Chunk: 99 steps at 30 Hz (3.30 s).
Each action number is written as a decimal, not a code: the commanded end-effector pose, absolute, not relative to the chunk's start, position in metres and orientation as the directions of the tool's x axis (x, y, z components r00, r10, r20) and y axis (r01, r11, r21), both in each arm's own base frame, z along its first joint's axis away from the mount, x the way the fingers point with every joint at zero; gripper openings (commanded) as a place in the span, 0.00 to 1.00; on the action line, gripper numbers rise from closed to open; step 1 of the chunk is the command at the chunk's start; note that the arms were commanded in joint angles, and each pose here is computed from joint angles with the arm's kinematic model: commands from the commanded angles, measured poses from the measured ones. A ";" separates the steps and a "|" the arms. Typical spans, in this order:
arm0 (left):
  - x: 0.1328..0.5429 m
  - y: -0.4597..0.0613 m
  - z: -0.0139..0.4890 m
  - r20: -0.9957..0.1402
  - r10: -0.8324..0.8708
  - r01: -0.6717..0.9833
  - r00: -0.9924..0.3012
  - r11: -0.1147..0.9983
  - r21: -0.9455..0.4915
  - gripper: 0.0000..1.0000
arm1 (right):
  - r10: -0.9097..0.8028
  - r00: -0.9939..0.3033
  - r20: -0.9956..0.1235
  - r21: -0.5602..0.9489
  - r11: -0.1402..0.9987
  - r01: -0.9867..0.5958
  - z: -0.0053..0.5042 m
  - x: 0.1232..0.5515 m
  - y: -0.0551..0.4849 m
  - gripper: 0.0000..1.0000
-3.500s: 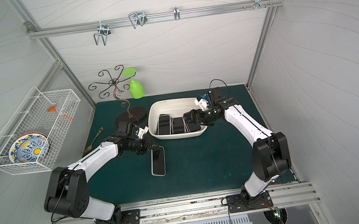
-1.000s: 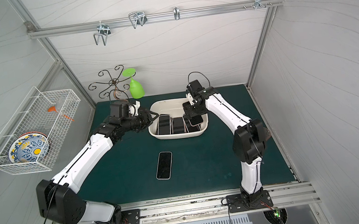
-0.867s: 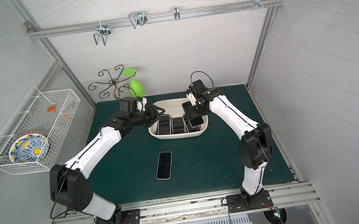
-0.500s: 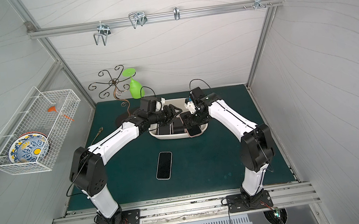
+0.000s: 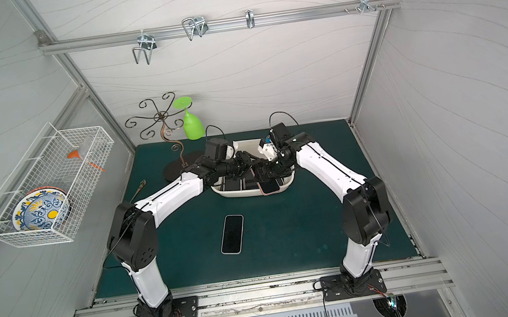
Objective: Take the phone out of the storage box
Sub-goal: Pick up the phone from the storage box, then place the phone at the center of the board.
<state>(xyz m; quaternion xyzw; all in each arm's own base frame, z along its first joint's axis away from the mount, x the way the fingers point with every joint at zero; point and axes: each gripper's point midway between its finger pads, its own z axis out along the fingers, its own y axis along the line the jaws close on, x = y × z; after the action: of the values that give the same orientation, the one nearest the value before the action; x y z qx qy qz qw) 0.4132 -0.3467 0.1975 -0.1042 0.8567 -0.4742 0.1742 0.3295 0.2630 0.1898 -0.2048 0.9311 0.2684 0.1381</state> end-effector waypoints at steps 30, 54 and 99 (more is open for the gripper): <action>0.331 -0.310 0.200 -0.297 -0.129 0.179 -0.946 0.555 -0.812 0.00 | -0.069 -0.921 -0.383 0.621 0.719 -0.313 0.218 0.328 0.202 0.99; 0.298 -0.329 0.039 -0.201 -0.057 0.107 -0.978 0.687 -0.719 0.02 | -0.091 -0.933 -0.348 0.600 0.743 -0.296 0.191 0.314 0.196 0.99; 0.310 -0.236 0.113 -0.337 -0.224 0.017 -0.915 0.811 -0.585 0.60 | -0.329 -0.894 -0.304 0.109 0.920 -0.375 0.127 0.376 0.214 0.99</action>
<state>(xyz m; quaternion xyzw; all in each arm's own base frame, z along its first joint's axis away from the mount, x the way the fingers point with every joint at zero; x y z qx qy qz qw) 0.2976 -0.2340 0.0745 -0.0696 0.9395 -0.2986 0.1531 0.3699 0.2300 0.1477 -0.1637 0.9579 0.1774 0.1556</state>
